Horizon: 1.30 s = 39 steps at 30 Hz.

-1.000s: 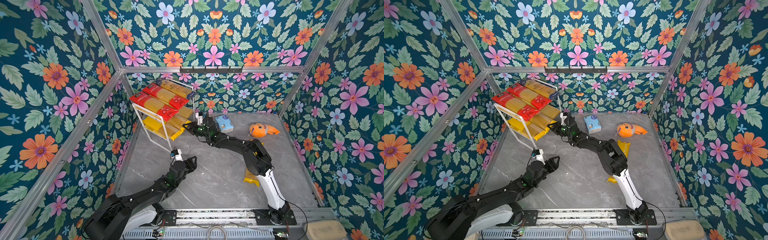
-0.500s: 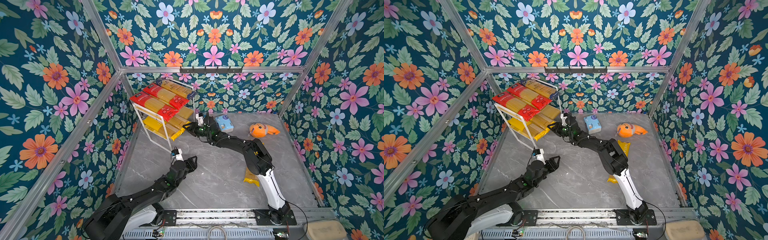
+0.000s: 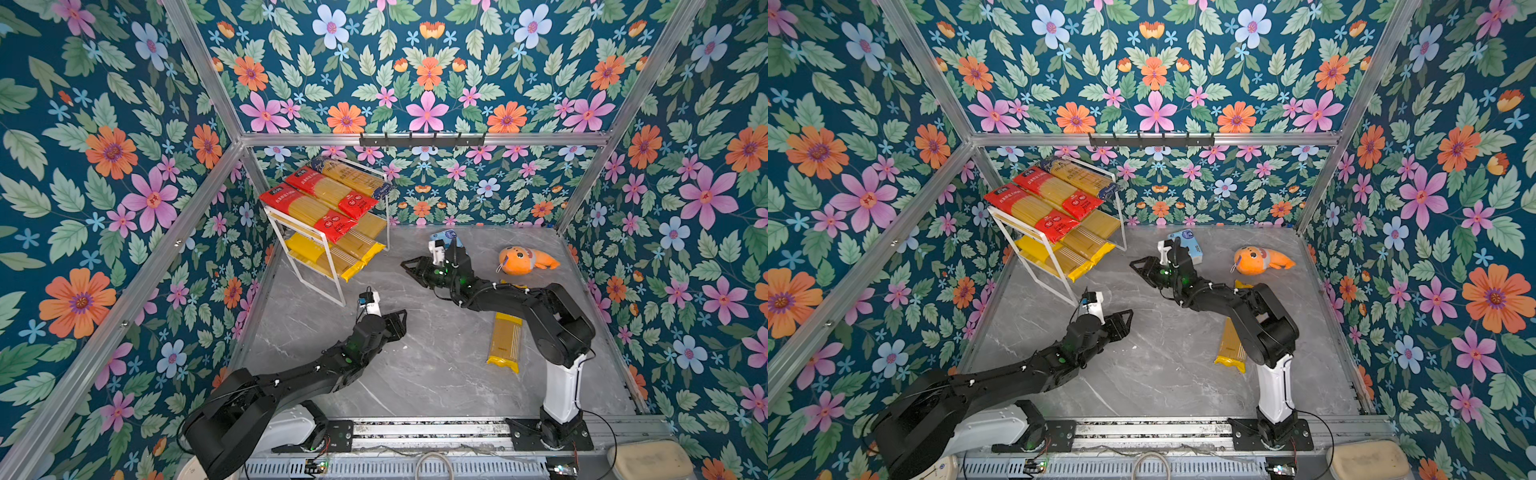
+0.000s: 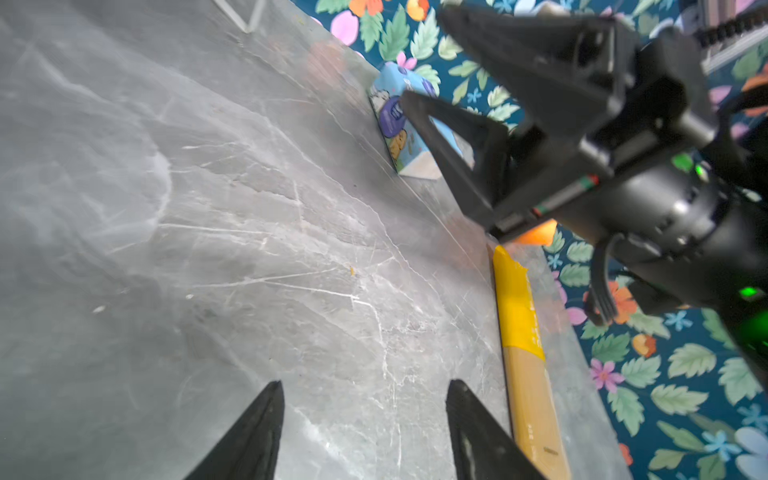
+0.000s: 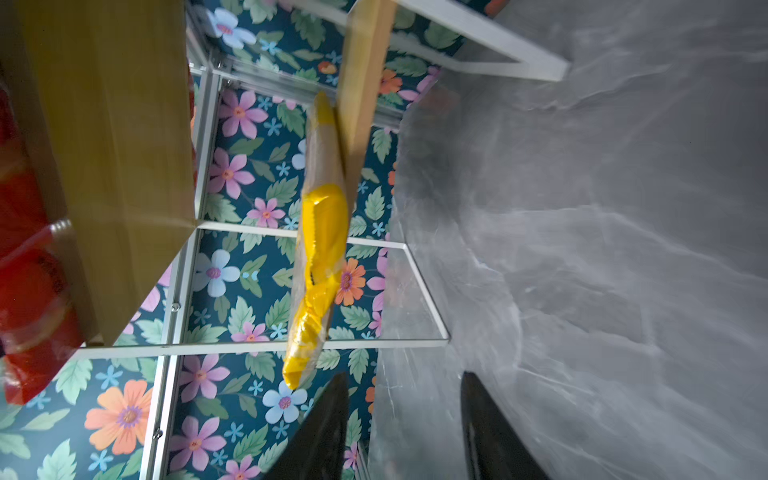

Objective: Place and organize the pasta boxes and bags onto the shelf
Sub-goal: 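Release the pack and move the right gripper to the last yellow pack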

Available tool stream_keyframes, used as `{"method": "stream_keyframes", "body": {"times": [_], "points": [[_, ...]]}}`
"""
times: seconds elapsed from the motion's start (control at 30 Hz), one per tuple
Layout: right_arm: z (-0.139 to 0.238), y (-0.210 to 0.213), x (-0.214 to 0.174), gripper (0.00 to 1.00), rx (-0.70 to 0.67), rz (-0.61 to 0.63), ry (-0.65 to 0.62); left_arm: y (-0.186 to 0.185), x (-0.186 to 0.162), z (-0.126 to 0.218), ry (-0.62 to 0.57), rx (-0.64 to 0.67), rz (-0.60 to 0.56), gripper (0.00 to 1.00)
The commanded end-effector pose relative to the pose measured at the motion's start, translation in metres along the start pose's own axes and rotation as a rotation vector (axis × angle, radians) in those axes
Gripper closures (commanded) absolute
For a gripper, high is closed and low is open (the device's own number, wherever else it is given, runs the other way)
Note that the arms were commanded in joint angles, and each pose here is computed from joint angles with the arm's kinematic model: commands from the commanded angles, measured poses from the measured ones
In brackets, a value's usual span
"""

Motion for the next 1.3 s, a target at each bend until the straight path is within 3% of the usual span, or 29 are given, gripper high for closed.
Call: {"method": "stream_keyframes", "body": {"times": [0.0, 0.13, 0.27, 0.4, 0.63, 0.77, 1.0, 1.27], "points": [[0.032, -0.013, -0.001, 0.55, -0.064, 0.012, -0.021, -0.013, 0.0, -0.01, 0.016, -0.01, -0.107, 0.35], [0.078, -0.036, -0.001, 0.55, -0.274, 0.028, -0.025, -0.03, -0.007, -0.026, 0.064, -0.041, -0.174, 0.32], [0.125, -0.044, -0.005, 0.54, -0.601, 0.149, -0.031, -0.045, -0.016, -0.04, 0.101, -0.067, -0.222, 0.3], [0.162, -0.057, -0.003, 0.47, -0.836, 0.213, -0.043, -0.056, -0.023, -0.047, 0.123, -0.091, -0.253, 0.27], [0.217, -0.085, 0.012, 0.34, -1.171, 0.172, -0.113, -0.061, -0.028, -0.049, 0.138, -0.099, -0.269, 0.23], [0.223, -0.1, 0.016, 0.32, -1.221, 0.136, -0.123, -0.061, -0.028, -0.048, 0.137, -0.099, -0.271, 0.23], [0.196, -0.119, 0.008, 0.36, -1.136, 0.034, -0.01, -0.059, -0.029, -0.048, 0.143, -0.098, -0.266, 0.23], [0.131, -0.116, -0.038, 0.41, -1.115, 0.122, 0.158, -0.056, -0.03, -0.047, 0.133, -0.075, -0.257, 0.23]]}}
Point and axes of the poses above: each gripper's point midway between its finger pads, its own z axis back along the fingers, its own y axis along the line the jaws close on, x = y × z, the point moved 10 cm from there along z, back along the fingers, and after that the axes turned 5 degrees about -z, right-handed, at the moved point
